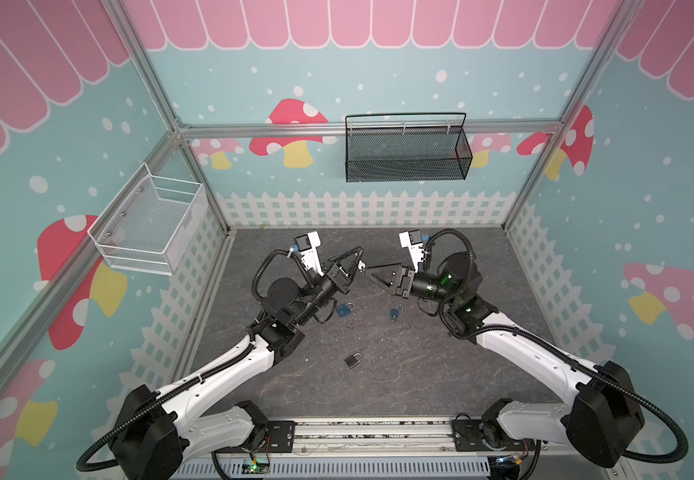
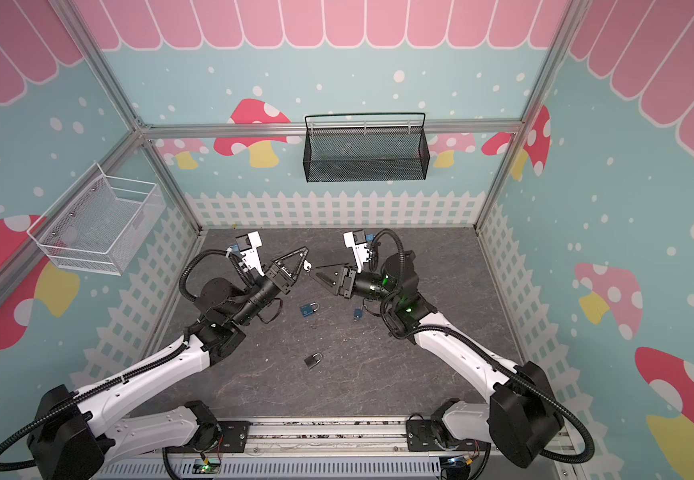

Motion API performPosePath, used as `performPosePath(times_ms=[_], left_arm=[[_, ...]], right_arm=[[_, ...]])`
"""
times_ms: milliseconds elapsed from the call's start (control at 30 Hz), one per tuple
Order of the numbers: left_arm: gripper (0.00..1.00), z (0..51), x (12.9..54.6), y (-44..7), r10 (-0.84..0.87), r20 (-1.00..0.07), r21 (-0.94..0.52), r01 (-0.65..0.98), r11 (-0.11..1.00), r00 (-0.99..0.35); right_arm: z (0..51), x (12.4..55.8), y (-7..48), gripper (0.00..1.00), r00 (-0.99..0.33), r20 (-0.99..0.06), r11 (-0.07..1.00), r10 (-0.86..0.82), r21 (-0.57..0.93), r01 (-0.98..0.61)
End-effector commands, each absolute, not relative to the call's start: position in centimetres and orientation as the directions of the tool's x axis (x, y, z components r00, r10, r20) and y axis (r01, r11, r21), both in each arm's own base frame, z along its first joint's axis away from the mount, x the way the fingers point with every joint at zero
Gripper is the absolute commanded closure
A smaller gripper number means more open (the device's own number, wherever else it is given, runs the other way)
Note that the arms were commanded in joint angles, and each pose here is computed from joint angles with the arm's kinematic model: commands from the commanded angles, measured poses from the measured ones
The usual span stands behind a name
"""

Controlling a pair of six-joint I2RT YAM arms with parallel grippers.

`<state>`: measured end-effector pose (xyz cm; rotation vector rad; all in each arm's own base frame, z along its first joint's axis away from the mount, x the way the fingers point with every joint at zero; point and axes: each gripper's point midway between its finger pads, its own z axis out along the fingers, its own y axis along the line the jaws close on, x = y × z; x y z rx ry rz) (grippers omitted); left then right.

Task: Unlock with the key

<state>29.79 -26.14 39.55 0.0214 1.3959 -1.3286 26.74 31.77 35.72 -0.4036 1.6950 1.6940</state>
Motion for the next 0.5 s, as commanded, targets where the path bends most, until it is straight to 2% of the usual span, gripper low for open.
performPosePath(times_ms=[0,200,467], left_arm=[[1.0,39.67,29.74,-26.18,-0.646,-0.687,-0.656,0.667,0.355,-0.332],[1.0,39.69,29.79,-26.19,-0.649,-0.685,-0.658,0.664,0.355,-0.331],[1.0,39.84,29.84,-26.43,-0.652,-0.68,-0.659,0.668,0.345,-0.335]], right_arm=[[38.11,26.21,31.76,0.56,-0.71,-0.639,0.017,0.296,0.746,-0.665],[38.96,25.96,32.24,0.58,-0.694,-0.652,0.014,0.306,0.732,-0.681],[38.84,25.87,32.52,0.68,-0.69,-0.656,0.005,0.306,0.725,-0.688]])
